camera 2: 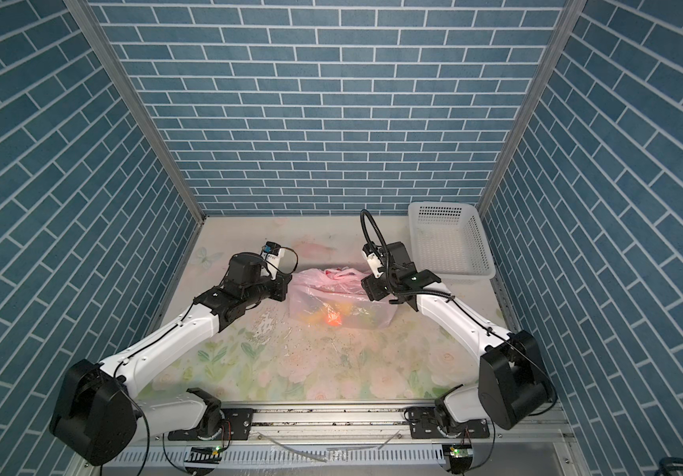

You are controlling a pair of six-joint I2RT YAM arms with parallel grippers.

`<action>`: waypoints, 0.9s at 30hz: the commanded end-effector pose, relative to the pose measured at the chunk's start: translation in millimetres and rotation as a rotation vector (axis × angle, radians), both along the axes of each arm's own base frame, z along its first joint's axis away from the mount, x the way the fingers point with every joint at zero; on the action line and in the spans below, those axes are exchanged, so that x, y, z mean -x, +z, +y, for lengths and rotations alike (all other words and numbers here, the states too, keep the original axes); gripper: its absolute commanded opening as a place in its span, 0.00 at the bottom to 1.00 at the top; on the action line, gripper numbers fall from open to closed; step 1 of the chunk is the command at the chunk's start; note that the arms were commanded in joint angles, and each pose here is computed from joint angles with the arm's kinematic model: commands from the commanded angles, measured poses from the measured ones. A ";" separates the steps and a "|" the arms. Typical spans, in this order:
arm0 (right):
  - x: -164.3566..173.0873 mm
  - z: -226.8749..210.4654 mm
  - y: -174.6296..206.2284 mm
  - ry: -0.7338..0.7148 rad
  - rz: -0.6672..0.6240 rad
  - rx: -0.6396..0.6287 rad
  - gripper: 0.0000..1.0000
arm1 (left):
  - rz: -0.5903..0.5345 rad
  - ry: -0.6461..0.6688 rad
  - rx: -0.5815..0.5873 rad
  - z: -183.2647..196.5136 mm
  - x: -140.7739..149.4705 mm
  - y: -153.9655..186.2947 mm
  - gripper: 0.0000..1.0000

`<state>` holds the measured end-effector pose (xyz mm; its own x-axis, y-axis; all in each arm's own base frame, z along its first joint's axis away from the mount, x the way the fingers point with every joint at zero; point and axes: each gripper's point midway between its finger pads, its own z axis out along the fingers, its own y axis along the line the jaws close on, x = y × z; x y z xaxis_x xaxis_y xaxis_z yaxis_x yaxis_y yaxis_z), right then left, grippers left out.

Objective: Untie the knot of the plastic bag and take out the fruit
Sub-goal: Untie the plastic bag at the center of the table.

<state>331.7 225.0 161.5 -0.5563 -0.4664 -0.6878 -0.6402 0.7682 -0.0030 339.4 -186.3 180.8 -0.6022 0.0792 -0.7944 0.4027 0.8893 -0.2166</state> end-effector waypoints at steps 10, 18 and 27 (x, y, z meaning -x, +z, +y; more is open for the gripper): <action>-12.0 15.1 32.2 0.041 -0.084 -0.068 0.00 | 0.005 0.029 -0.048 9.4 3.5 -6.4 0.00; -5.5 -39.9 33.0 -0.167 -0.026 -0.141 0.00 | 0.073 0.117 -0.066 32.3 1.6 -32.3 0.00; 0.4 -56.5 17.5 -0.250 0.063 -0.154 0.00 | 0.077 0.124 -0.052 33.7 -1.8 -28.1 0.03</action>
